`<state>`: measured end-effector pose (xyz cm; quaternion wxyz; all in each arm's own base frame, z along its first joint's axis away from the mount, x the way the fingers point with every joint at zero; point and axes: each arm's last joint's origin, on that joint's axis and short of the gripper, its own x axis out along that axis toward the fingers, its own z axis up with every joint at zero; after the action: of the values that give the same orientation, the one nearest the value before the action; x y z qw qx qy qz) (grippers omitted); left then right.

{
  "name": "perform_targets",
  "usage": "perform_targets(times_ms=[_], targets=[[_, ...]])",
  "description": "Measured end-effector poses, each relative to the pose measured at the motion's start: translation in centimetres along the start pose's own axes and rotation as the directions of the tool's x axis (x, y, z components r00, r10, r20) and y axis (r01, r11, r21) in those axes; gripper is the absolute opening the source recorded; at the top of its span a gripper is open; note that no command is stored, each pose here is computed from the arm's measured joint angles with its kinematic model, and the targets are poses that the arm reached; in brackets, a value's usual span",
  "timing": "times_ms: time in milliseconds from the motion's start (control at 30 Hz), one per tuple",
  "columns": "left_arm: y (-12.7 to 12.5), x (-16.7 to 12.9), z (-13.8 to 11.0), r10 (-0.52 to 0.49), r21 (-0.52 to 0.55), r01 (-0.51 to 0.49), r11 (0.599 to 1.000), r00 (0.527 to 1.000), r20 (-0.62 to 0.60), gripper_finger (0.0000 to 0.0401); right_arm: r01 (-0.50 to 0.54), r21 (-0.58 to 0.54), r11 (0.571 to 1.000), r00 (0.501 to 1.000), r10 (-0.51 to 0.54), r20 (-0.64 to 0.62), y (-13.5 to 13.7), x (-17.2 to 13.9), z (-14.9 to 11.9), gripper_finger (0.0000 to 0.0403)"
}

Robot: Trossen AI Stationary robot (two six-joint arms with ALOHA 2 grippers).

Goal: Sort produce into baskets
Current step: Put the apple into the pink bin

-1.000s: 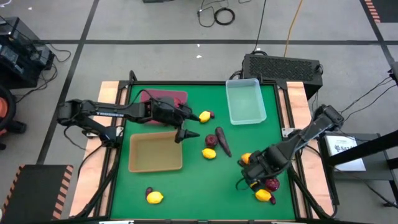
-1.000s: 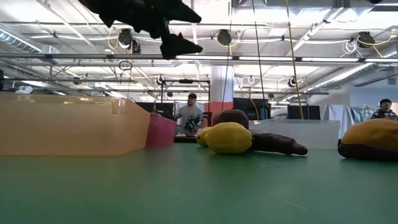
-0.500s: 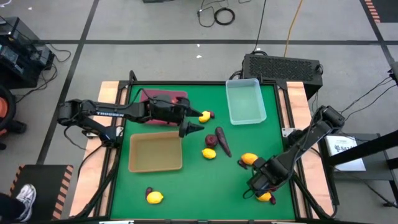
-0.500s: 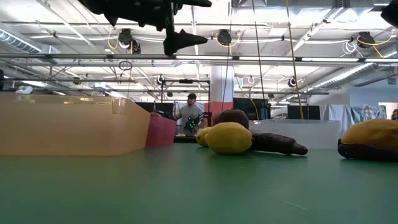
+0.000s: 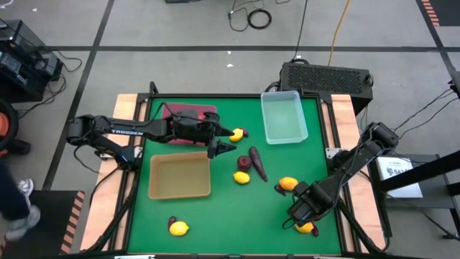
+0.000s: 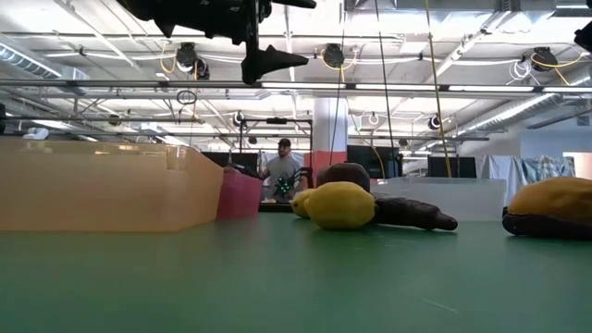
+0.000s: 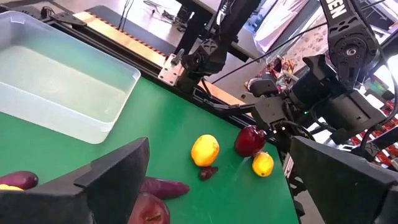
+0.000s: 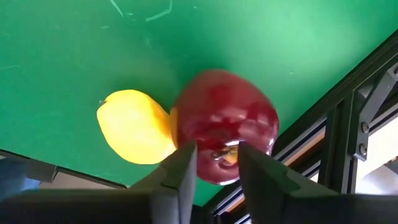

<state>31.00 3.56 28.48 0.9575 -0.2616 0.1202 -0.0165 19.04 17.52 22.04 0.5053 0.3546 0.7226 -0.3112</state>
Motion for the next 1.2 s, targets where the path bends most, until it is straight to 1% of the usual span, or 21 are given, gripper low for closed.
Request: perform_targets(times_ms=[267,400,567,800,900,1000,1100,1200], targets=[[0.0,0.0,0.0,0.0,0.004,0.0,1.0,1.0,0.0,0.0395,0.006,0.047,0.999,1.0,-0.005,-0.011,0.0,0.0,0.0,0.0027],[0.0,0.0,0.0,0.0,0.008,0.0,1.0,1.0,0.0,0.0395,0.006,0.049,0.999,1.0,-0.005,-0.011,0.0,0.0,0.0,0.0003],[0.0,0.0,0.0,0.001,0.009,-0.001,1.0,1.0,-0.001,0.0395,0.005,0.048,0.999,1.0,-0.005,-0.01,0.0,-0.4,-0.1,0.0001],[0.0,0.0,0.0,0.001,0.032,-0.001,0.999,1.0,0.0,0.0395,0.027,0.053,0.998,0.999,-0.029,0.027,-0.1,-2.8,-0.5,0.0001],[0.0,0.0,0.0,0.002,0.035,-0.002,0.999,1.0,0.0,0.0395,0.018,0.012,1.0,1.0,-0.018,0.025,0.0,-3.3,-0.7,0.0001],[0.1,0.0,0.0,0.002,0.035,-0.002,0.999,1.0,0.0,0.0395,0.003,0.005,1.0,1.0,-0.003,0.023,0.1,-3.5,-0.7,0.0001],[0.1,0.0,0.0,0.002,0.035,-0.002,0.999,1.0,0.0,0.0395,-0.009,-0.009,1.0,1.0,0.009,0.028,0.2,-3.5,-0.7,0.0011],[0.1,0.0,0.0,0.002,0.035,-0.002,0.999,1.0,0.0,0.0395,-0.02,-0.061,0.998,0.999,0.023,0.041,0.4,-3.5,-0.7,0.0035]])
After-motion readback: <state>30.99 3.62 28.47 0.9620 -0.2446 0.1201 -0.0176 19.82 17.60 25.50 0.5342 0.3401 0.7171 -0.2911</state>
